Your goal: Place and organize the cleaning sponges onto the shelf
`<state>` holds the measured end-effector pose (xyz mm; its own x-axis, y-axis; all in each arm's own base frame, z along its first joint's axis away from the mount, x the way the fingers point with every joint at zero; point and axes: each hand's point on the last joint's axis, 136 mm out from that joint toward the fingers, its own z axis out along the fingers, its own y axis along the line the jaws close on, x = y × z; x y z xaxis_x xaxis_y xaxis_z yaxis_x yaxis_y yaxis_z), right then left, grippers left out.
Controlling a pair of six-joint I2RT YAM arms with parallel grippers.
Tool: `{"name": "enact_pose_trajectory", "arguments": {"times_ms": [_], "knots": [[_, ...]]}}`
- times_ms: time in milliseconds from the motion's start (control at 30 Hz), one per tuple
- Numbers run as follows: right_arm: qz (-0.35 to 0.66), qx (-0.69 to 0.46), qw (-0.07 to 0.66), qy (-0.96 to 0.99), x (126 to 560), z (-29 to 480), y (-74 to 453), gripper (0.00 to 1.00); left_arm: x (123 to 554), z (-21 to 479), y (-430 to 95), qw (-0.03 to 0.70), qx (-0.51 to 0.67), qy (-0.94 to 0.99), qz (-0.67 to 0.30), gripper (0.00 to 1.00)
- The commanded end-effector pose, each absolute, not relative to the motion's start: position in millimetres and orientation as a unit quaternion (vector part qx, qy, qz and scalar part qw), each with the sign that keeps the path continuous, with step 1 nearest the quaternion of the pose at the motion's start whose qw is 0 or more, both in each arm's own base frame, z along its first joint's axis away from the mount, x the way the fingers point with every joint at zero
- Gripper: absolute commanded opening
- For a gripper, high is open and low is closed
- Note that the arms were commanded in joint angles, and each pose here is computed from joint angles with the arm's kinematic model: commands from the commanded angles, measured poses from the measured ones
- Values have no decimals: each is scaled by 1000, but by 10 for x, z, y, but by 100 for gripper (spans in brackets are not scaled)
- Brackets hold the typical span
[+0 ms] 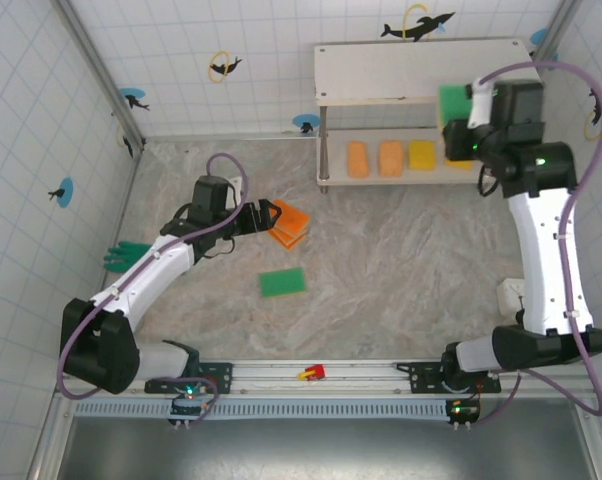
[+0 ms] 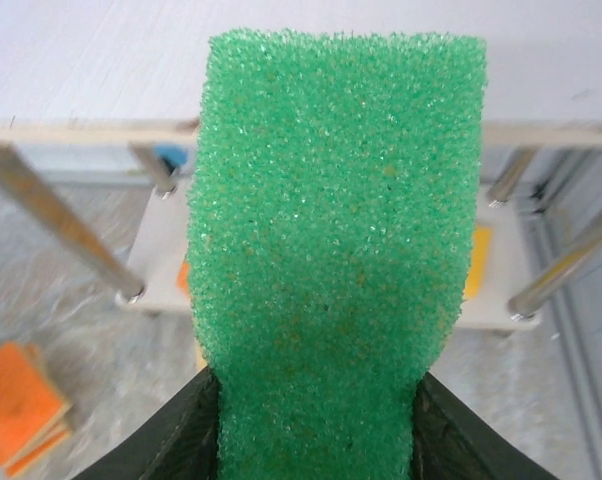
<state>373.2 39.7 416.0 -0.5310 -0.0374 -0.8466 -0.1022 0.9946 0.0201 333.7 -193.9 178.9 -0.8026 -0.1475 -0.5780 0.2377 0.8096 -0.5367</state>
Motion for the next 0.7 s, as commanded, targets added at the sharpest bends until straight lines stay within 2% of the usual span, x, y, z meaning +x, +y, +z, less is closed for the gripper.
{"name": "enact_pose_trajectory", "arguments": {"times_ms": [0,367,667], "knots": [[10,-41,476,878,3897,4222,132,47,3351,1865,-1987,316,38,896,-309,98],[10,18,514,857,4759,4353,-835,45,3375,1941,-2025,318,41,892,-318,97],[39,-8,537,842,5091,4287,-921,47,3400,1974,-1991,324,28,892,-313,97]]}}
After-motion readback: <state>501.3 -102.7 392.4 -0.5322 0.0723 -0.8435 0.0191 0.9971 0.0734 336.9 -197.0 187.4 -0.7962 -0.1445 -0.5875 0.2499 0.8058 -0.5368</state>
